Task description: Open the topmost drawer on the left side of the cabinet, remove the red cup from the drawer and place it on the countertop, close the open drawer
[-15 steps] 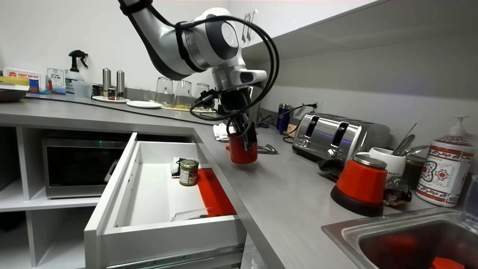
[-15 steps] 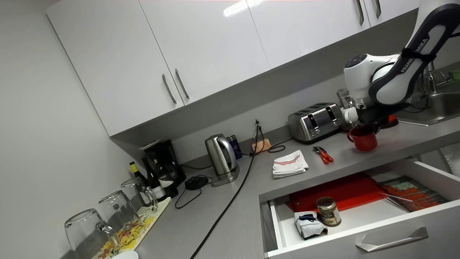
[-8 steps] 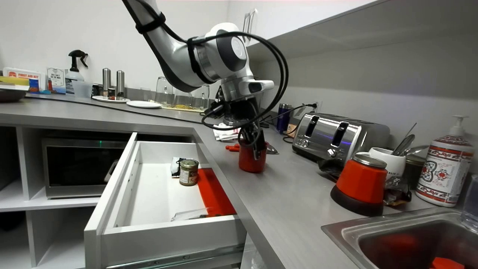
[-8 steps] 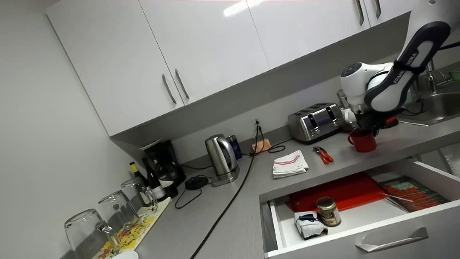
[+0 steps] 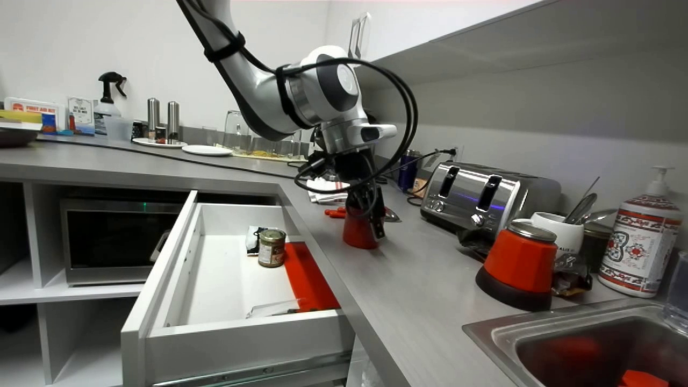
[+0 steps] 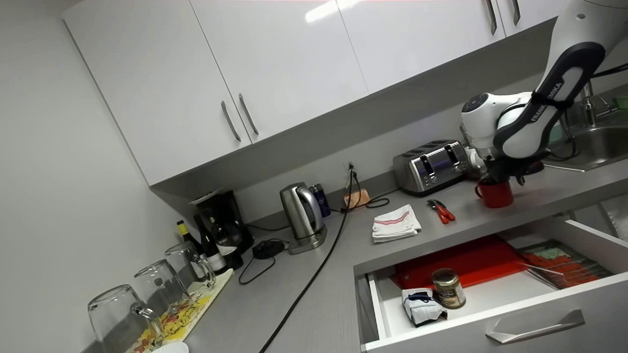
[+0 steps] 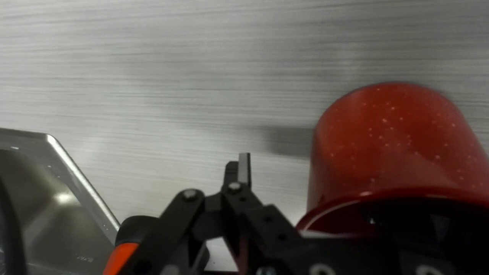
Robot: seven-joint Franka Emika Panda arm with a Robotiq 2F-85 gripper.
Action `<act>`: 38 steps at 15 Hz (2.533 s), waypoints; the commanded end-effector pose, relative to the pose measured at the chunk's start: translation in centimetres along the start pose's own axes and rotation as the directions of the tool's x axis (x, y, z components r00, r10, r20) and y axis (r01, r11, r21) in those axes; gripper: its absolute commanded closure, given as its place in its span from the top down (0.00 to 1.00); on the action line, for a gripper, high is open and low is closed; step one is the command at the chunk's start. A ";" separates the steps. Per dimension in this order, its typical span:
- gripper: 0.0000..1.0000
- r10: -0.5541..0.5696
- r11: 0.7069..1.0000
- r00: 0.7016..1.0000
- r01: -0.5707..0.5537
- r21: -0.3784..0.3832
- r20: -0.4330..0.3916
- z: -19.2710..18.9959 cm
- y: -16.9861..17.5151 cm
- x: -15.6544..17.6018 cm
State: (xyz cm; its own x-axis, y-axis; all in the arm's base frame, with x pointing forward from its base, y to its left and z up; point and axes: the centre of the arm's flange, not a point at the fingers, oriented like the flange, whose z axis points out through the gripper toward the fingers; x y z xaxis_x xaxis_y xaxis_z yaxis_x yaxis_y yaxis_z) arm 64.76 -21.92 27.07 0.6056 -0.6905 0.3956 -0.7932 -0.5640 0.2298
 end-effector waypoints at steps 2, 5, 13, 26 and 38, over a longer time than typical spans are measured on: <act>0.99 0.034 0.999 0.999 -0.034 -0.007 0.000 -1.4 -1.4 0.2; 1.00 0.046 0.999 0.999 -0.046 -0.002 -0.005 -2.3 -1.8 0.0; 1.00 0.104 0.994 0.994 -0.104 0.015 -0.031 -4.8 -2.1 0.2; 1.00 -0.012 0.988 0.956 0.057 0.143 -0.294 -18.5 -6.4 -5.9; 1.00 -0.481 0.800 0.748 0.588 0.120 -0.456 -22.9 -17.8 -27.0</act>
State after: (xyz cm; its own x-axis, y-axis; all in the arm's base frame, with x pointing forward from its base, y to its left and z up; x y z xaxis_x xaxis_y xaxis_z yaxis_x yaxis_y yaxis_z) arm 62.43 14.89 33.95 0.7918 -0.1159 0.5997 -0.3468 -0.8936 0.2851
